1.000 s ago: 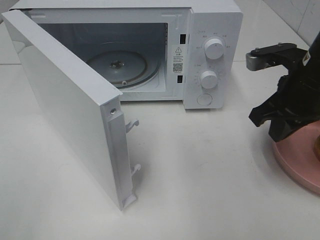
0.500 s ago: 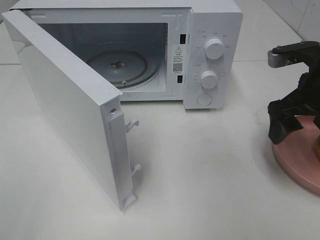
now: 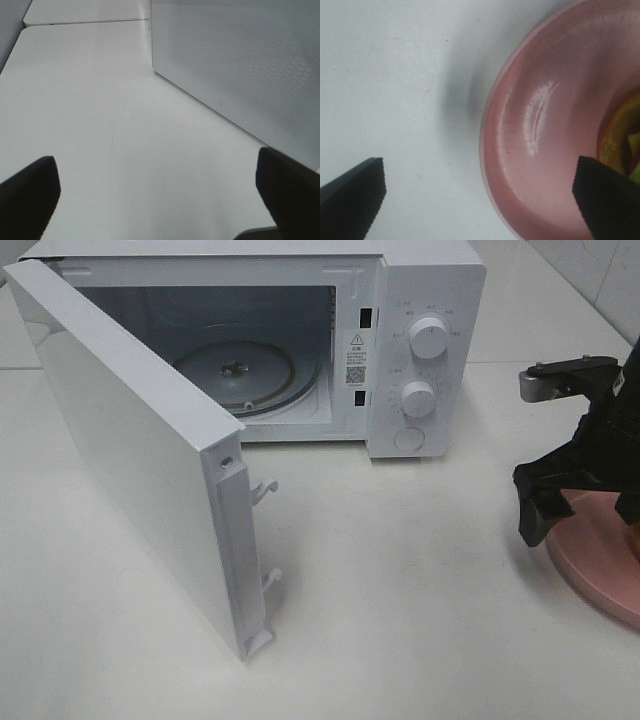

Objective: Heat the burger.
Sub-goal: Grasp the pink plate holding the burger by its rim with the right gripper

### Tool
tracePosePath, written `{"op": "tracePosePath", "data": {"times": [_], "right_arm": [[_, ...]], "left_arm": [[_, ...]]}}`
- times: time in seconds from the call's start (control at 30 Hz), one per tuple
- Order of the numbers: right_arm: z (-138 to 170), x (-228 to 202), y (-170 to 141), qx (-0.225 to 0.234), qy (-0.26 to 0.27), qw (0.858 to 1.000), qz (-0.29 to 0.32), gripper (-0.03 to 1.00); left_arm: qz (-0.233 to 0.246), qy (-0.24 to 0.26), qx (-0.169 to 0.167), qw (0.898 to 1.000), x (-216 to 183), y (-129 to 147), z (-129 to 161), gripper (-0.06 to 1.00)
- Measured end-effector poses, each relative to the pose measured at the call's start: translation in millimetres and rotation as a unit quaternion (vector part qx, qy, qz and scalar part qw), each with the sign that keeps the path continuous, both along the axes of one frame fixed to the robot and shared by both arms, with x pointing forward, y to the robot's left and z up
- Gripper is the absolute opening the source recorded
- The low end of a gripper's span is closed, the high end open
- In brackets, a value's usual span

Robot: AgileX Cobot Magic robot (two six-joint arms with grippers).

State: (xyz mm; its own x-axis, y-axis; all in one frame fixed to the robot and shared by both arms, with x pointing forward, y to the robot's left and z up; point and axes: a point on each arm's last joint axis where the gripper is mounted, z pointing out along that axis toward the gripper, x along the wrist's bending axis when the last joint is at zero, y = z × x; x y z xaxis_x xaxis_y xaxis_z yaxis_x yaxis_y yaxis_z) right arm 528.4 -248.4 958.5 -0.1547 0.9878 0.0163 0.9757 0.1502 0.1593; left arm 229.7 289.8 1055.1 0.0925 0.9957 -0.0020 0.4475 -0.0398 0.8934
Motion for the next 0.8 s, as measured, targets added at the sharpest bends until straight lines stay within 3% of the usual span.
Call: {"op": "tracePosePath", "data": {"times": [0.8], "right_arm": [[-53.6,20.1,3.2,0.001,0.015,0.999,-0.034,0.91]], "left_arm": [[0.0,0.0,0.0,1.0,0.0,0.0,0.0,0.99]]}}
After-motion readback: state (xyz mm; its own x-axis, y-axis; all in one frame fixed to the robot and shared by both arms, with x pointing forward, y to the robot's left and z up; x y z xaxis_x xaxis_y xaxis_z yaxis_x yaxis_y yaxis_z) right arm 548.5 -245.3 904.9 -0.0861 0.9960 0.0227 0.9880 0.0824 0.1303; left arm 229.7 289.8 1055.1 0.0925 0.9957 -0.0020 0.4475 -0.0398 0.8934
